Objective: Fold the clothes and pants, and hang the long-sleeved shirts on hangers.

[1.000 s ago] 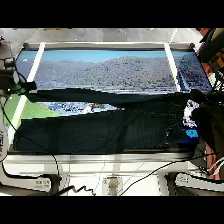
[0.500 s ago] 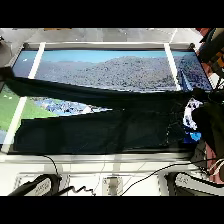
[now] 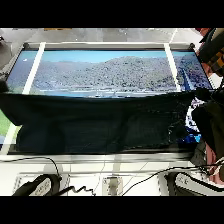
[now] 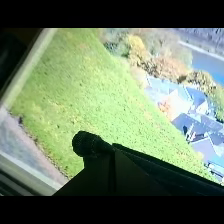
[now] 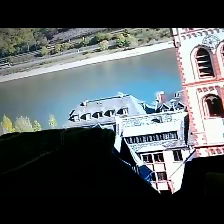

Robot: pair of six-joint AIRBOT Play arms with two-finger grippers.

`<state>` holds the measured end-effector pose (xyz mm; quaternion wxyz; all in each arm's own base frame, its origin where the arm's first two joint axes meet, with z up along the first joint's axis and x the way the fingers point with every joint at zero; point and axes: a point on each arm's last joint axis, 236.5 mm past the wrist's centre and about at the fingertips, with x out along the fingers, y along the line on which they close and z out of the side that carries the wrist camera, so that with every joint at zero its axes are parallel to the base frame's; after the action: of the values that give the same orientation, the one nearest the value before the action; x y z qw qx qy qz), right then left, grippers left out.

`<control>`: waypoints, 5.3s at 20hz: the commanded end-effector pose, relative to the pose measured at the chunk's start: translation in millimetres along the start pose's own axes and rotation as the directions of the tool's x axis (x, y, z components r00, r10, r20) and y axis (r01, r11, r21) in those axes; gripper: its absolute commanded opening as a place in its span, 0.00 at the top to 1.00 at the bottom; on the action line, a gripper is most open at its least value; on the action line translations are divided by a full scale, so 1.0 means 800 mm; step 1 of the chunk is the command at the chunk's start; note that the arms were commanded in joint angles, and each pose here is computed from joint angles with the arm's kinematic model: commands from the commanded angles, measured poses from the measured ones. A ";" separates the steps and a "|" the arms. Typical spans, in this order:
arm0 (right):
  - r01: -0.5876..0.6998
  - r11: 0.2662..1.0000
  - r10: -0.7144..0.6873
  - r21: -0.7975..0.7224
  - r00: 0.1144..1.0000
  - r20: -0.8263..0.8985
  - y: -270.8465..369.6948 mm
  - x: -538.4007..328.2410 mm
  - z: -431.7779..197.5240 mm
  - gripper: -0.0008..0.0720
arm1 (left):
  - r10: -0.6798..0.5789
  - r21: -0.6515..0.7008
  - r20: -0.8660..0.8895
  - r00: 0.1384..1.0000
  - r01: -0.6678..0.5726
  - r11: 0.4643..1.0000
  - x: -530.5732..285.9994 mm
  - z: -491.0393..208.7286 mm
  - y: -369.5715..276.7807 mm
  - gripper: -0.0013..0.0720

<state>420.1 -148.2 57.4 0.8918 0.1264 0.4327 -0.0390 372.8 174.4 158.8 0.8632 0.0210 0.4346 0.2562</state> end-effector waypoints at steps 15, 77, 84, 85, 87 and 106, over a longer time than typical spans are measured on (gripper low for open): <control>-0.002 0.983 -0.035 0.182 0.979 0.200 -0.026 0.095 0.052 0.02 | -0.293 -0.009 0.408 0.865 0.325 0.946 0.249 0.093 -0.204 0.12; 0.076 0.748 0.101 0.659 0.969 -0.226 -0.031 0.025 -0.284 0.83 | -0.407 -0.457 -0.664 0.627 0.092 0.885 0.065 -0.366 0.080 0.28; 0.081 0.767 0.106 0.636 0.962 -0.250 -0.029 0.023 -0.291 0.94 | -0.553 -0.607 -0.540 0.634 0.162 0.778 0.088 -0.395 0.035 0.29; 0.080 0.768 0.107 0.636 0.962 -0.250 -0.029 0.023 -0.291 0.94 | -0.582 -0.631 -0.482 0.654 0.202 0.749 0.098 -0.387 0.022 0.29; 0.069 0.782 0.118 0.619 0.959 -0.256 -0.025 0.022 -0.293 0.94 | -0.619 -0.666 -0.364 0.696 0.270 0.695 0.118 -0.369 -0.001 0.31; 0.061 0.894 -0.085 0.443 0.996 0.033 -0.008 -0.129 -0.164 0.94 | -0.457 -0.367 0.195 0.868 0.497 0.787 0.071 -0.176 0.039 0.96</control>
<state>256.8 -118.1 19.8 0.8316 0.3272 0.4216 -0.1539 268.5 193.2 0.9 0.8696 -0.3040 0.3730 0.1106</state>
